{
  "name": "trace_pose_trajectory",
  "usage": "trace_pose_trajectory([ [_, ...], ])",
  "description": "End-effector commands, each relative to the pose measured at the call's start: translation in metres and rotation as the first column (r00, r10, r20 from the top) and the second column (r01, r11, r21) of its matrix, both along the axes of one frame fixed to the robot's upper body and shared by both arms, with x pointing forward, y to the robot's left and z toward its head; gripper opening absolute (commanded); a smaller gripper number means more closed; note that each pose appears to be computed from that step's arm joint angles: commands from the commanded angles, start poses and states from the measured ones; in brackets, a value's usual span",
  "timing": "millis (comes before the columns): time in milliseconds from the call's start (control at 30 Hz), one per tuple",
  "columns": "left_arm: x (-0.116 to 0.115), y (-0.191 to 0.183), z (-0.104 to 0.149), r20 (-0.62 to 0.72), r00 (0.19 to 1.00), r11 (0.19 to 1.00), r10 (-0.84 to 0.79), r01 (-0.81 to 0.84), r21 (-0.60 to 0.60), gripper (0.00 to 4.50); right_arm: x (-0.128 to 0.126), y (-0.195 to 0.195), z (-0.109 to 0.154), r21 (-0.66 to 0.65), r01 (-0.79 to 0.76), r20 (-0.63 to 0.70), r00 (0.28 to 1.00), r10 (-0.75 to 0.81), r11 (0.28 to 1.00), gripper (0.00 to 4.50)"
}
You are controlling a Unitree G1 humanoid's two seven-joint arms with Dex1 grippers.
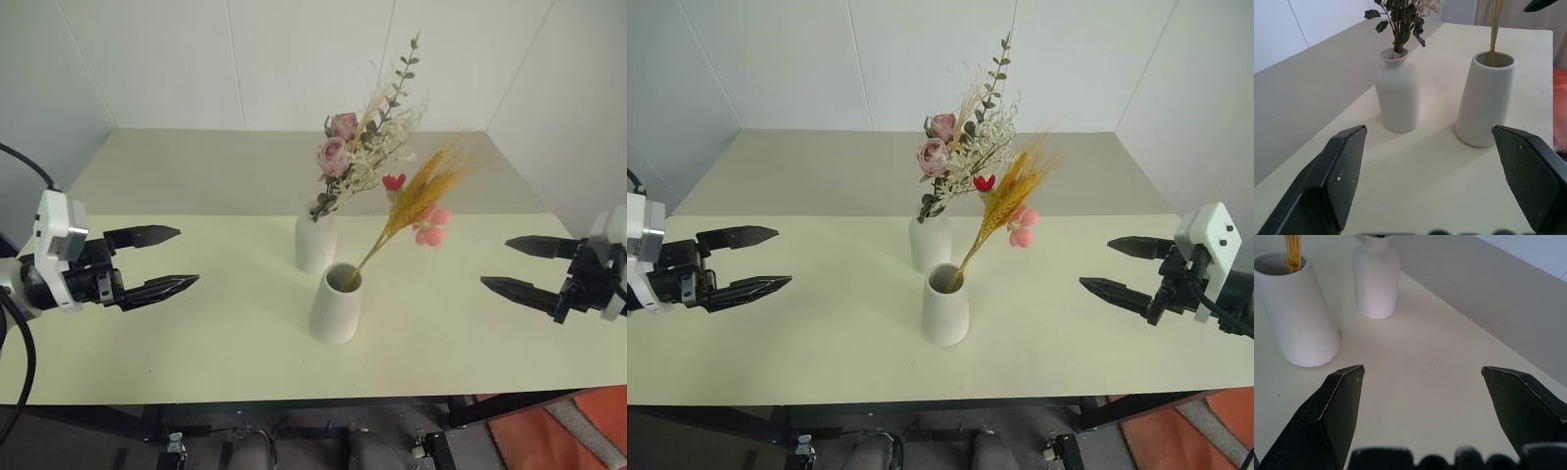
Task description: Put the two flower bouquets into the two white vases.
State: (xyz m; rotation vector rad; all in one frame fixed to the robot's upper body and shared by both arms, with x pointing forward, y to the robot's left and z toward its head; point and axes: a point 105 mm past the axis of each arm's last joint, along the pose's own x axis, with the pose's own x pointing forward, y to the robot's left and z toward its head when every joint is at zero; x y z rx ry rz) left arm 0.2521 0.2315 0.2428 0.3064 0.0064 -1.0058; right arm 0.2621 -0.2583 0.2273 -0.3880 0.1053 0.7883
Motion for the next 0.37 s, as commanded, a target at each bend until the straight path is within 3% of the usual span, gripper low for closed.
trace_pose_trajectory([
  [33,-0.0044,-0.0019,0.0113,0.049,0.999,1.0,-0.003,0.003,0.006,4.45,-0.0031,-0.0051,0.016,-0.026,0.013,0.06,0.998,-0.011,1.0,4.5],
  [367,-0.0043,-0.0056,0.0121,0.054,0.999,1.0,0.0,0.0,0.001,4.45,-0.0027,-0.0046,0.016,-0.024,0.01,0.063,0.998,-0.009,1.0,4.5],
])
